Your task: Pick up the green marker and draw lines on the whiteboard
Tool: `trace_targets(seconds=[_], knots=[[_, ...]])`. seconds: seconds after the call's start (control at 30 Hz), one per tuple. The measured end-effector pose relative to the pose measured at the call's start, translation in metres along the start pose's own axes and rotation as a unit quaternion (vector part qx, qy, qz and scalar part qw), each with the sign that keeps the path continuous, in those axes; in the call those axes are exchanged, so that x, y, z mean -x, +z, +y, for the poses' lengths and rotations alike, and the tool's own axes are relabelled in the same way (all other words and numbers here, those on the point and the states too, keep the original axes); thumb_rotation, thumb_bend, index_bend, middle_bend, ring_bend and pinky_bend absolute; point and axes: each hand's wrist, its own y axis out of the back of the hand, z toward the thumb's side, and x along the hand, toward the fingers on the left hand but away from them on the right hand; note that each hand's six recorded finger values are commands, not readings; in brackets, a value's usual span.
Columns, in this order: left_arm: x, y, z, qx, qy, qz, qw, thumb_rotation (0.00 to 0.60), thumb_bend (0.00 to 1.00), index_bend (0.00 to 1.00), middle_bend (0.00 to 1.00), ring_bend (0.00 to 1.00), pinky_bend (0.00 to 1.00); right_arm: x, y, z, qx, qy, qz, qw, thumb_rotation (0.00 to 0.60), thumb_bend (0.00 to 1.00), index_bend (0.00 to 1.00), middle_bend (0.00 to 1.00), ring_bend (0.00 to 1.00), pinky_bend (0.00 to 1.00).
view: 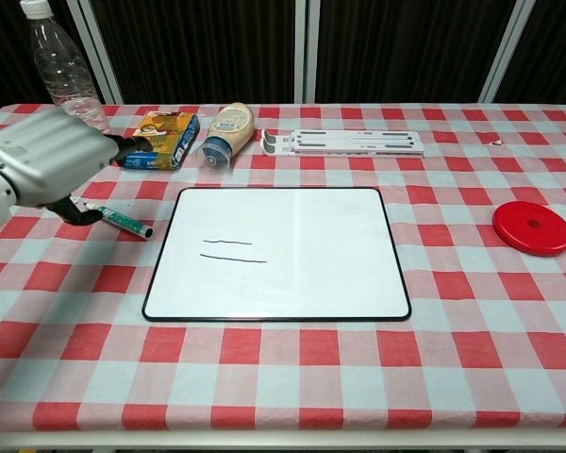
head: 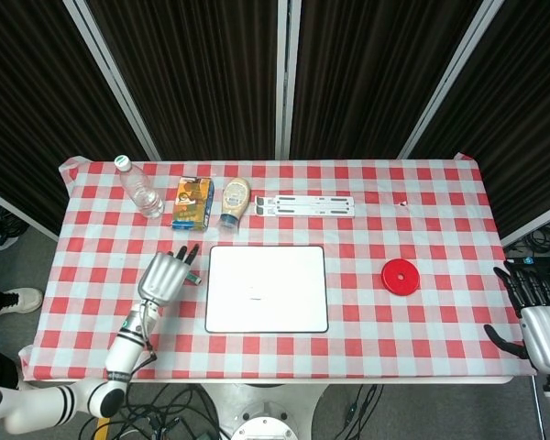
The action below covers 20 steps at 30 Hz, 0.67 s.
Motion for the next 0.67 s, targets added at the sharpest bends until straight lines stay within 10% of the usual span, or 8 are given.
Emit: trace_targets(seconds=[0.17,0.37,0.67], knots=[[0.016,-0.037,0.017,0.137,0.015,0.055,0.989,0.6,0.19,0.12,0.26,0.37,0.61,-0.001,-0.006,0.0,0.0,0.006,-0.011,0.9999,0.6,0.16,0.0,0.0,0.0,0.0],[0.062,-0.126,0.014,0.255,0.015,0.124,0.9588,0.6,0.19,0.13,0.2,0.15,0.17,0.001,-0.007,-0.004,0.01,0.016,-0.008,0.9998,0.6,0.17,0.0,0.01,0.0,0.0],[0.192,-0.199,-0.016,0.268,0.005,0.238,0.9337,0.6,0.18,0.13,0.19,0.15,0.16,0.002,0.016,-0.007,0.015,-0.002,0.041,0.9991,0.6,0.17,0.0,0.01,0.0,0.0]])
